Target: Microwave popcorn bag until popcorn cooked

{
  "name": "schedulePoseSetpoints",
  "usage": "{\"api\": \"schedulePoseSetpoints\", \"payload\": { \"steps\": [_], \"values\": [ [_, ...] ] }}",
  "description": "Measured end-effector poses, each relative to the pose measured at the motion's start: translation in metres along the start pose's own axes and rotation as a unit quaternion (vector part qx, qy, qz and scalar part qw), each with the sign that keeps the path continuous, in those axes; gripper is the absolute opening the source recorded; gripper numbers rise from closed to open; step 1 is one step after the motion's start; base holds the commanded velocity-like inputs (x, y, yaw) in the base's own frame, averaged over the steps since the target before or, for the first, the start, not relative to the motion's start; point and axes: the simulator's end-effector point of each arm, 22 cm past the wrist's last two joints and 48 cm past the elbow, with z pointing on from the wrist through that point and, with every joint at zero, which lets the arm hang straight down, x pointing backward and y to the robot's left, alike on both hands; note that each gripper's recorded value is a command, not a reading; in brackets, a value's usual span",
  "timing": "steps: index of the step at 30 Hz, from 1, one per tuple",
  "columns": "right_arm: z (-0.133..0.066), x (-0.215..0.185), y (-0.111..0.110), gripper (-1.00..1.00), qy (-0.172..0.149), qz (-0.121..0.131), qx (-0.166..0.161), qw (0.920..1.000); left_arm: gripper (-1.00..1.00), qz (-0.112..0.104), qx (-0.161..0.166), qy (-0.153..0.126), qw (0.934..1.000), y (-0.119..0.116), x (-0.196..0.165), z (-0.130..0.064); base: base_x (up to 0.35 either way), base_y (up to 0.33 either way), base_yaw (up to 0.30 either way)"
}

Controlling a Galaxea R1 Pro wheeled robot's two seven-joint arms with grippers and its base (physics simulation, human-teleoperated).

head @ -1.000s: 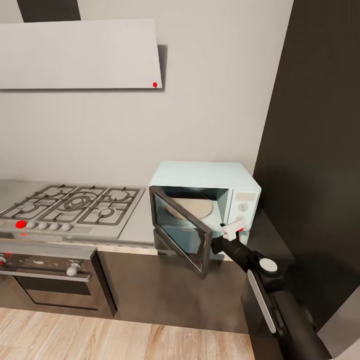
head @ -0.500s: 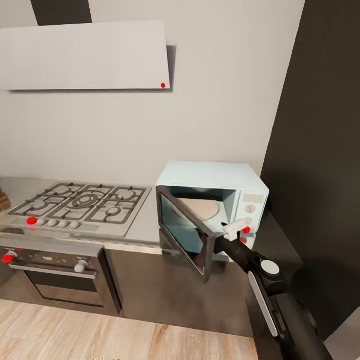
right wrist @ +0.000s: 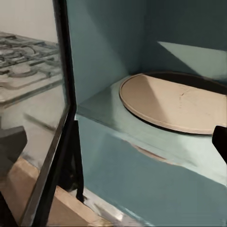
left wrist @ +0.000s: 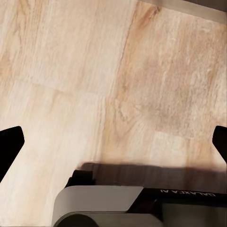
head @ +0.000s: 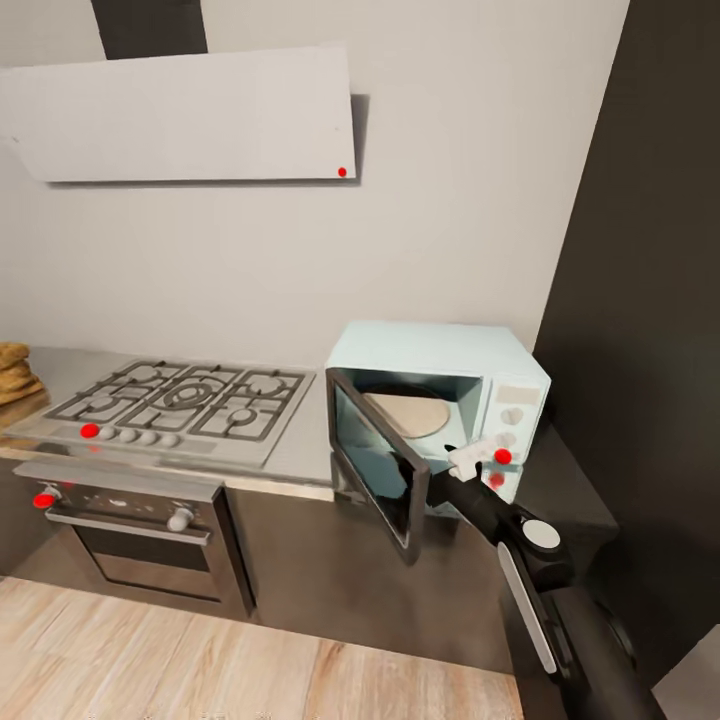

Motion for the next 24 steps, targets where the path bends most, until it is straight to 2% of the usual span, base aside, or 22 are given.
{"api": "schedulePoseSetpoints", "payload": {
  "steps": [3, 10, 15, 24],
  "values": [
    [0.0000, 0.0000, -0.0006, 1.00, 0.000, 0.000, 0.001, 1.0000, 1.00, 0.000, 0.000, 0.000, 1.0000, -0.0003, 0.0000, 0.0000, -0.314, -0.011, 0.001],
    [-0.0004, -0.0004, -0.0008, 1.00, 0.000, 0.000, 0.002, 1.0000, 1.00, 0.000, 0.000, 0.000, 1.0000, 0.0007, -0.0001, -0.0002, -0.057, -0.015, 0.000],
    [-0.0002, -0.0002, -0.0008, 1.00, 0.000, 0.001, 0.002, 1.0000, 1.00, -0.001, -0.001, 0.000, 1.0000, 0.0007, 0.0000, -0.0001, -0.189, -0.113, 0.000],
    [-0.0003, 0.0006, -0.0052, 1.00, 0.002, 0.001, 0.013, 0.9999, 1.00, 0.000, 0.000, 0.000, 1.0000, 0.0008, -0.0001, -0.0003, -0.007, -0.004, 0.223]
  ]
}}
